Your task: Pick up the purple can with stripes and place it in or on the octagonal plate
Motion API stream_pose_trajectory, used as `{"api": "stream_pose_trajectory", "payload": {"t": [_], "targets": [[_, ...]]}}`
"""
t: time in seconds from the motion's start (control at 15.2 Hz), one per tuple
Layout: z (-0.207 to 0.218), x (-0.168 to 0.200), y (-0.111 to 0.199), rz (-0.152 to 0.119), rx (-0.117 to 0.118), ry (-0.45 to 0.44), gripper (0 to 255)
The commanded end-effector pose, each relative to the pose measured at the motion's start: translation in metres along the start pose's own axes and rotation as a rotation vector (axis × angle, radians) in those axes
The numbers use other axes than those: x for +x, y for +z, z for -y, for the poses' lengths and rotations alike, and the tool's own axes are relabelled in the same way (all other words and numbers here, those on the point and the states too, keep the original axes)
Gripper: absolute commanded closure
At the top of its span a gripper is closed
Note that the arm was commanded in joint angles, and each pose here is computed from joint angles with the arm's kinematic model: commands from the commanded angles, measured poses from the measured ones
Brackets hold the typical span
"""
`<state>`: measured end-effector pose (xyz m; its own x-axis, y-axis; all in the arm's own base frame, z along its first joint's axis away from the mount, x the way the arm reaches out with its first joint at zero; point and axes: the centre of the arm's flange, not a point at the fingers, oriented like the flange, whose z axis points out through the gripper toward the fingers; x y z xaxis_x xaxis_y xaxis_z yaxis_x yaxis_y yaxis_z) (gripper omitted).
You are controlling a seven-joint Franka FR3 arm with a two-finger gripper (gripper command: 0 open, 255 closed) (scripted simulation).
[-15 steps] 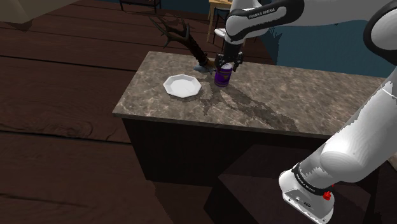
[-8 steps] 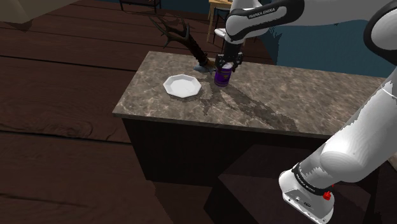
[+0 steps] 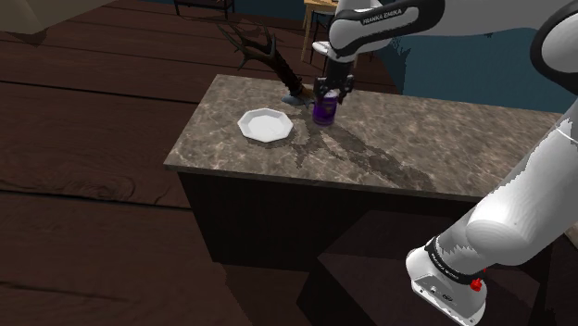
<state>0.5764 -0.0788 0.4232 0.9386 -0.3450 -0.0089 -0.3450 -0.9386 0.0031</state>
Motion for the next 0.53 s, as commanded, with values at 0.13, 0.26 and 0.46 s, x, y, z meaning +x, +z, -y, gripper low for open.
{"api": "stream_pose_trajectory", "payload": {"t": [0.13, 0.26, 0.46], "targets": [[0.000, -0.001, -0.019, 0.001, 0.000, 0.000, 255], [0.000, -0.001, -0.030, 0.001, 0.000, 0.000, 255], [0.000, -0.001, -0.046, 0.001, 0.000, 0.000, 255]]}}
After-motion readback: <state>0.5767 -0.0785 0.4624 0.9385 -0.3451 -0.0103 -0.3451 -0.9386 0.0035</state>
